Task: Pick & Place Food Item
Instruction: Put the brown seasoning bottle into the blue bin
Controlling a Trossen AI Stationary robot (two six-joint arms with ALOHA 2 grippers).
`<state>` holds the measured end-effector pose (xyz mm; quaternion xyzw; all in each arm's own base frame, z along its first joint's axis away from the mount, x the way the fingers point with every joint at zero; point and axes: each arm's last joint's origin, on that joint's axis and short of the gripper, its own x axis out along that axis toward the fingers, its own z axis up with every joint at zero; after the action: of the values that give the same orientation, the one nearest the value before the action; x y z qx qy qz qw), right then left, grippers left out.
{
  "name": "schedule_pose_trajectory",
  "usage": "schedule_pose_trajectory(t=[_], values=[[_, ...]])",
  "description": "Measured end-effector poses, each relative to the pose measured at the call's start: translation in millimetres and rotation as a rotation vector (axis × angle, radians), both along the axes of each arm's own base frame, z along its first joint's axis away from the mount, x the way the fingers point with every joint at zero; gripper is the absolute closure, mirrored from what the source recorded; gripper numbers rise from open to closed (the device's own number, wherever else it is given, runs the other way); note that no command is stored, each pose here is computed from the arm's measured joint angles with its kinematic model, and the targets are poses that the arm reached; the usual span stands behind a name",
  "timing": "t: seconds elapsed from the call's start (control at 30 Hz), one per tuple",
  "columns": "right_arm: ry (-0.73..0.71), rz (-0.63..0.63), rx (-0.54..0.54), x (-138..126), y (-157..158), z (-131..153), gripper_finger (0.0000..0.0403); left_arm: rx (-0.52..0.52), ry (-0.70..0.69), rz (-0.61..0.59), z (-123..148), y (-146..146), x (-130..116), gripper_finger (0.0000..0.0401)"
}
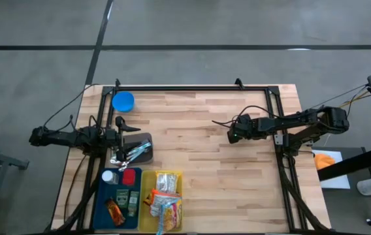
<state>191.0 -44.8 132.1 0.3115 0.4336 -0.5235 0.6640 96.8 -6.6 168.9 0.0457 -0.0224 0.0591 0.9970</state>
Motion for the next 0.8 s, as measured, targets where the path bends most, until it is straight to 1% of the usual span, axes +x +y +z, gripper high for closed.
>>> schedule_pose_trajectory(t=[0.17, 0.3, 0.4, 0.53, 0.67, 0.8], values=[[-0.003, -0.001, -0.001, 0.2, 0.0, 0.1, 0.0215, 0.000, 0.000, 0.000, 0.0, 0.0, 0.0, 0.0114], [-0.018, -0.002, -0.003, 1.5, -0.2, 0.3, 0.0211, 0.001, 0.000, 0.000, 0.0, 0.0, 0.0, 0.0114], [-0.046, 0.000, -0.008, 4.0, -0.6, 1.2, 0.0207, 0.002, 0.000, 0.000, 0.0, 0.0, 0.0, 0.0114], [-0.090, 0.011, -0.018, 8.4, -1.3, 2.5, 0.0216, 0.002, 0.000, 0.000, 0.0, 0.0, 0.0, 0.0114], [-0.139, 0.041, -0.033, 13.9, -1.7, 4.5, 0.0216, 0.002, 0.000, 0.000, 0.0, 0.0, 0.0, 0.0114], [-0.186, 0.066, -0.031, 20.5, 1.2, 8.5, 0.0203, 0.002, 0.000, 0.000, 0.0, 0.0, 0.0, 0.0114]])
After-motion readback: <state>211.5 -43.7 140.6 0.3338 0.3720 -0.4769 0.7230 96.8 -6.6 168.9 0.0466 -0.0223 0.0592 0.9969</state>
